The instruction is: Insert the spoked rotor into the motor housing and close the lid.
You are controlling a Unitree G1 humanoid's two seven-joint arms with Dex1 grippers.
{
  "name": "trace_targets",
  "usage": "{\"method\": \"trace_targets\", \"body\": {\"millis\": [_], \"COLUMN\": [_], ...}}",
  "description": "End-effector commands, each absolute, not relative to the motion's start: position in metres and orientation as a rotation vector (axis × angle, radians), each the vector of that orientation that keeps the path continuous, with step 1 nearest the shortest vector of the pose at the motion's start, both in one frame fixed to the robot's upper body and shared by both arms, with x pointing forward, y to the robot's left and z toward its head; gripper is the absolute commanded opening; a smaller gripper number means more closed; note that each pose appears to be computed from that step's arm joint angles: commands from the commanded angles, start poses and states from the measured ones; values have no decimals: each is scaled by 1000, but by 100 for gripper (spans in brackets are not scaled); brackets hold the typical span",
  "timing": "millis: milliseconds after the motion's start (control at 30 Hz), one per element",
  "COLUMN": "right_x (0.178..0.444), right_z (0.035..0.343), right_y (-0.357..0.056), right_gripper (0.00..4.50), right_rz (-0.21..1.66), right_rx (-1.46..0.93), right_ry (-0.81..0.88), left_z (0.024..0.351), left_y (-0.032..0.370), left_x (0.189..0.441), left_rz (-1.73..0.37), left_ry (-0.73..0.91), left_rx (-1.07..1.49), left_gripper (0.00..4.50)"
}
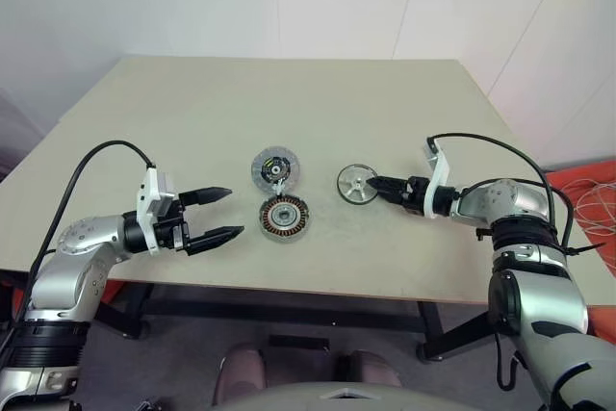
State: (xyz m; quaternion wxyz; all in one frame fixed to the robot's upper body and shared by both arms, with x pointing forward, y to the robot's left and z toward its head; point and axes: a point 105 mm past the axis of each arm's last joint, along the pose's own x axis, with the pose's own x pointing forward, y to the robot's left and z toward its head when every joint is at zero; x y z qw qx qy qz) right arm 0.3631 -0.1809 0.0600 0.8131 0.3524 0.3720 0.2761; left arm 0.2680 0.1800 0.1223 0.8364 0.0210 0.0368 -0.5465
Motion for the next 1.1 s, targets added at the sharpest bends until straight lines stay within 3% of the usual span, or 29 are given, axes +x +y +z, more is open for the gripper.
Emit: {"method": "trace_targets", "body": {"millis": [33,167,200,467,767,1100], "right_x": [370,370,369,347,315,307], "right_z": [75,78,80,108,133,165], "right_y": [-180,-177,-176,-168,-144,-102], "right_gripper": [174,34,28,28,28,28], "right_rz": [610,620,624,704,879,1006], "right_rx": [773,797,811,934,843,865], "right_ry": [729,730,732,790,792,758], "left_z": [132,132,132,129,121,127], "left_y": [177,178,178,188,206,221], "left_x": [270,271,271,267,258,266], "left_rz": [-1166,-1159,-1156,-1124,-1060,-1026], "left_ry": [41,42,42,51,81,84], "left_rx": [77,80,82,86,87,126], "left_gripper": [450,450,450,450,450,450]}}
